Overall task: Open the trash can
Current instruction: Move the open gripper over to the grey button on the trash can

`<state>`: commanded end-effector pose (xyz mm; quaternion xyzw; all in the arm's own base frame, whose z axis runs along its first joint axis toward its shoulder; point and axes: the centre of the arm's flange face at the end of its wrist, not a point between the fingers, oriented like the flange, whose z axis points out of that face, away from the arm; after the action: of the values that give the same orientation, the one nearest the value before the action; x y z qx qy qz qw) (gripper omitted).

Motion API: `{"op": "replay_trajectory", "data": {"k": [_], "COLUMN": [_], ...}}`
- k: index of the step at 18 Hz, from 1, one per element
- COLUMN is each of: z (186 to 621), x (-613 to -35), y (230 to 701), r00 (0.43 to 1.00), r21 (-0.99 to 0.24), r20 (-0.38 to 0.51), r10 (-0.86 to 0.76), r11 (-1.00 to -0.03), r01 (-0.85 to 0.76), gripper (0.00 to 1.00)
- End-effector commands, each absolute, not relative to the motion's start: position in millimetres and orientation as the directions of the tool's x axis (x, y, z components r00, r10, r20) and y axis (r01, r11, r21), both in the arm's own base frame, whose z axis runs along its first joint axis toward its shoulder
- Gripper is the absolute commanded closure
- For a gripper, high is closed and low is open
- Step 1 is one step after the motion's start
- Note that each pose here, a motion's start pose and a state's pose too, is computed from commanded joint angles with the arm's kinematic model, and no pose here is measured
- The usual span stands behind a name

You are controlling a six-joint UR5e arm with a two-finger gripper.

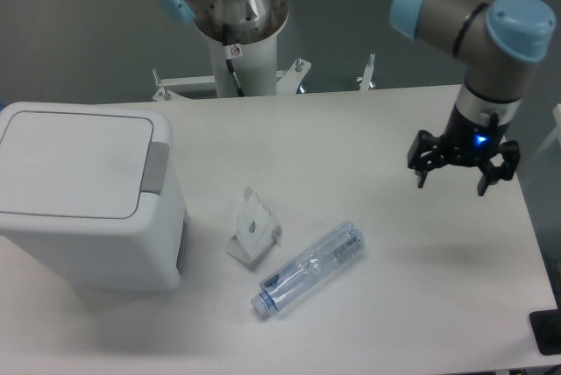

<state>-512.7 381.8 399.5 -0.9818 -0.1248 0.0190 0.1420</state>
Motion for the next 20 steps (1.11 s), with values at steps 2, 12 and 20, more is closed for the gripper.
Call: {"op": "replay_trajectory", "data": {"k": [2, 12, 20], "z": [410.1, 488.8, 520.2], "x": [-487.1, -394.2, -346.1], "y": [389.1, 445.6, 473.0], "r00": [0.963, 0.959, 0.941], "r21": [-0.312, -0.510, -0.556], "r20": [0.018, 0.150, 0.246], "r10": [0.269, 0.239, 0.232], "r11": [-0.913, -0.812, -0.762], "r01": [0.261, 0.282, 0.333], "gripper": [0.00, 0.00, 0.00]}}
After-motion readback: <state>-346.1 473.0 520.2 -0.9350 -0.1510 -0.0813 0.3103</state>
